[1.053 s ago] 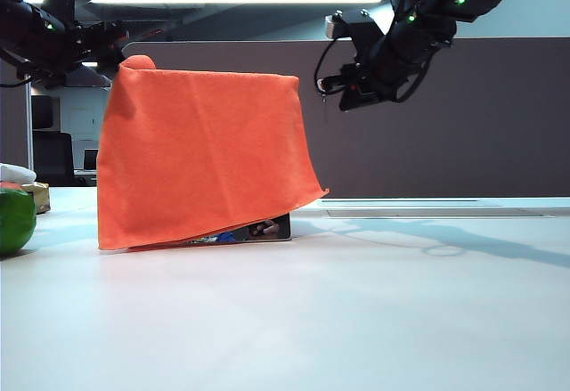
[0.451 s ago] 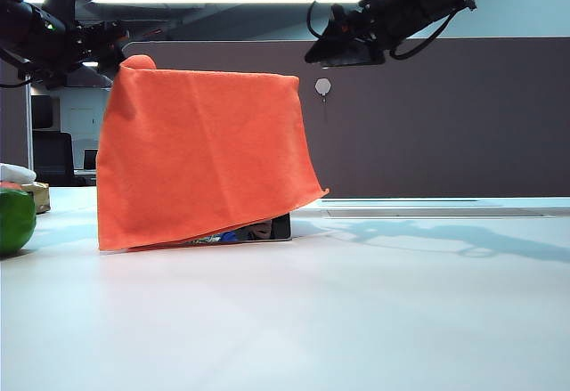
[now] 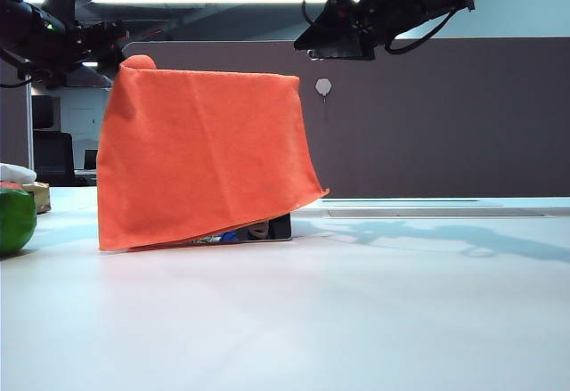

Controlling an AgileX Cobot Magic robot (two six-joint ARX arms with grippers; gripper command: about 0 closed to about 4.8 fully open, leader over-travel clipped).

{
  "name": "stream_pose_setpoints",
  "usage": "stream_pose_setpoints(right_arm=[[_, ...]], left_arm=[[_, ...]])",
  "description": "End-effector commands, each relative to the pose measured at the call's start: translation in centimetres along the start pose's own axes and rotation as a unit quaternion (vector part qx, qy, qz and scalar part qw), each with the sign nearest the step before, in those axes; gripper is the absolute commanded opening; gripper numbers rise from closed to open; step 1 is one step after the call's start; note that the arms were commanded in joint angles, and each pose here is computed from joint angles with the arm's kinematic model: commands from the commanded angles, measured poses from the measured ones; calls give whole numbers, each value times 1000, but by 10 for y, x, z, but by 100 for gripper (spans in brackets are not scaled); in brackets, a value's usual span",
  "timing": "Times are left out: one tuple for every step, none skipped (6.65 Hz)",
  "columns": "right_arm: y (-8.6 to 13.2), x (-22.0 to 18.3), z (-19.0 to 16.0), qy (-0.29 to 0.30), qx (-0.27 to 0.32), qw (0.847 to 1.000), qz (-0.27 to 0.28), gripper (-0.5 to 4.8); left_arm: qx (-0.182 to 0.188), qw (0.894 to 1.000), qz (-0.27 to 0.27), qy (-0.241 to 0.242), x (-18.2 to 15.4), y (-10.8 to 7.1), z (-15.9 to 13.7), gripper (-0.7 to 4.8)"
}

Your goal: Pick up the cloth from the table and use it to cover the mirror.

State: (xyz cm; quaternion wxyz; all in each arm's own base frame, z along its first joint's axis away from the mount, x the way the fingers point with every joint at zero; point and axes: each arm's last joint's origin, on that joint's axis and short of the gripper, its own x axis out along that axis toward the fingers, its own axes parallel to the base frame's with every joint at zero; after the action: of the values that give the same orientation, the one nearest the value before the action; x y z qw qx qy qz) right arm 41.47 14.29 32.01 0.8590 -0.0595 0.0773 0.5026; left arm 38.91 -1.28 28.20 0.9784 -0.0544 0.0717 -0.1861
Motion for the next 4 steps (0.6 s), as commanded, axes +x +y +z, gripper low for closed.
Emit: stream_pose_setpoints(right_arm=[[1, -2, 6, -16, -11, 1000, 4, 235], [-8, 10, -6, -27, 6, 1000, 0, 235], [-10, 14, -11, -24, 18, 1000, 0, 234], [-9, 14, -11, -27, 15, 1000, 0, 233]], left_arm=[[4, 1000, -7, -7, 0, -3, 4, 247], [5, 1000, -19, -6, 3, -12, 3, 247], [5, 1000, -19, -6, 3, -12, 3, 247], [5, 1000, -19, -6, 3, -12, 3, 247]])
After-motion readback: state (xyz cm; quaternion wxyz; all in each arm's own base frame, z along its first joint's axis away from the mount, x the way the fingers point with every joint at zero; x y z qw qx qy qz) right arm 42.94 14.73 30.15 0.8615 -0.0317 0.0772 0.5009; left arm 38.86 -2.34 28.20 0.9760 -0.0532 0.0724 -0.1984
